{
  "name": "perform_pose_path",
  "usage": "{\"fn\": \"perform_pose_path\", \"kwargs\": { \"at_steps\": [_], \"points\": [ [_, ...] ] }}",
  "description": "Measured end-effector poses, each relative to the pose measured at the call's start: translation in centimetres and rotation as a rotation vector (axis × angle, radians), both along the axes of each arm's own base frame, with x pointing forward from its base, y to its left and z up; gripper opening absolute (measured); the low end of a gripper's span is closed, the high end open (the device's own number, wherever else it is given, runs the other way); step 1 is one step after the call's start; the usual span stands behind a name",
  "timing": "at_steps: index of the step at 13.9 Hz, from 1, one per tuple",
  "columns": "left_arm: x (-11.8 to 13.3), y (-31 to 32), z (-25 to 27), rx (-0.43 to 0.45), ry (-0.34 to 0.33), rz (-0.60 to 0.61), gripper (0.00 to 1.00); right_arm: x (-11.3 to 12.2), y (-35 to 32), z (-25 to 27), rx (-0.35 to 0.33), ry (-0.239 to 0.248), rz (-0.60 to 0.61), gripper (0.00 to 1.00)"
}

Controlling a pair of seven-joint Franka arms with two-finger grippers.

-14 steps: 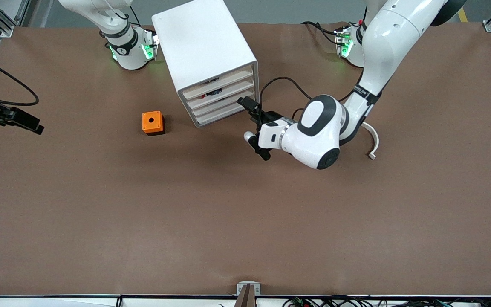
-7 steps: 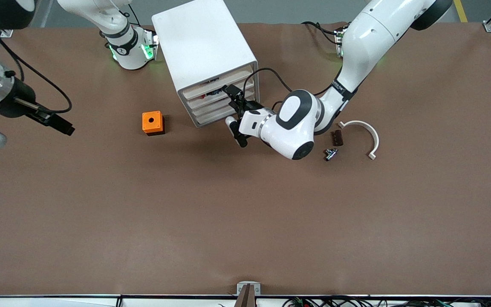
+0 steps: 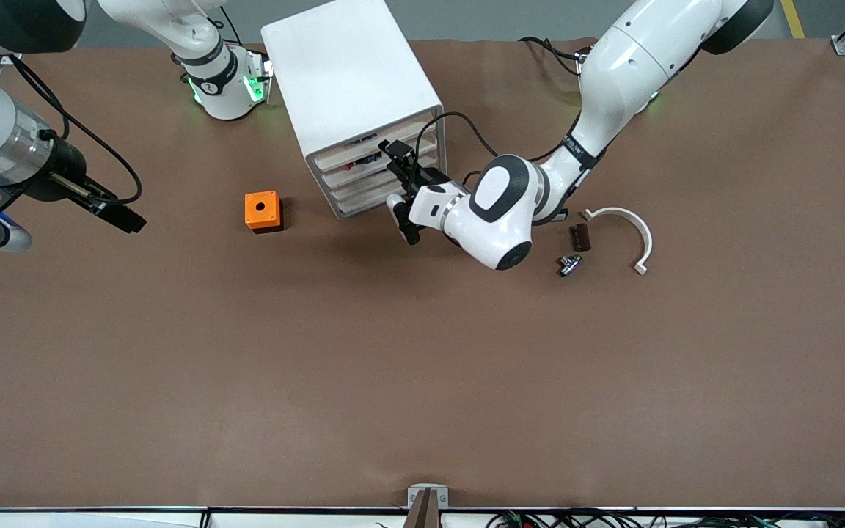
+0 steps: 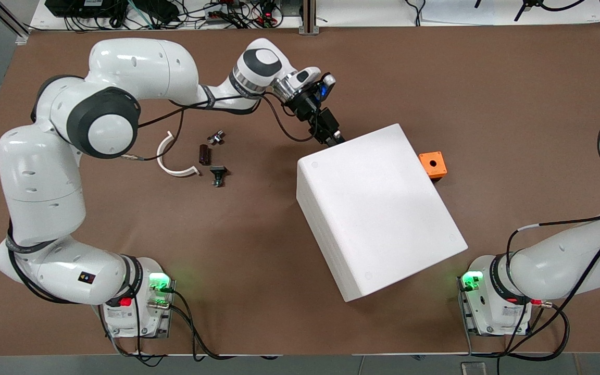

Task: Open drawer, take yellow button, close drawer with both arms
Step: 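Grasp the drawer handle with the left gripper, then pull the drawer open with the left gripper while the right gripper approaches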

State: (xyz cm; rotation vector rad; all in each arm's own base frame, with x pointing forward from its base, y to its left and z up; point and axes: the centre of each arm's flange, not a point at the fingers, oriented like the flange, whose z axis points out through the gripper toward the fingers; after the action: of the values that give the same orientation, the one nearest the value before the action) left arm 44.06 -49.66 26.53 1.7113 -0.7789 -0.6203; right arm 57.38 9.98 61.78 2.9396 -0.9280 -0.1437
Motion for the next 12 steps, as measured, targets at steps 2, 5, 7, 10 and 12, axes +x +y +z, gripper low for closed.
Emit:
{"fn": "perform_pose_path", "kwargs": {
  "at_steps": [2,5,7,10,12],
  "points": [
    [-0.8,0.3,-1.0,-0.003,0.010,-0.010,0.58,-0.1,-0.1,-0.2,-0.003,0.012,-0.003,1.00],
    [-1.3,0.3,-1.5,-0.007,0.032,-0.002,0.54,-0.1,-0.2,-0.4,-0.006,0.026,-0.008,1.00],
    [-1.7,-0.1,-1.3,-0.020,0.049,0.004,0.51,-0.2,-0.1,-0.5,-0.011,0.032,-0.037,1.00],
    [-2.5,-0.6,-1.2,-0.029,0.067,0.001,0.47,-0.4,1.1,-0.8,-0.013,0.042,-0.134,1.00],
    [-2.6,-0.6,-1.2,-0.029,0.069,-0.001,0.35,-0.7,2.6,-1.3,-0.012,0.053,-0.194,1.00]
  ]
}}
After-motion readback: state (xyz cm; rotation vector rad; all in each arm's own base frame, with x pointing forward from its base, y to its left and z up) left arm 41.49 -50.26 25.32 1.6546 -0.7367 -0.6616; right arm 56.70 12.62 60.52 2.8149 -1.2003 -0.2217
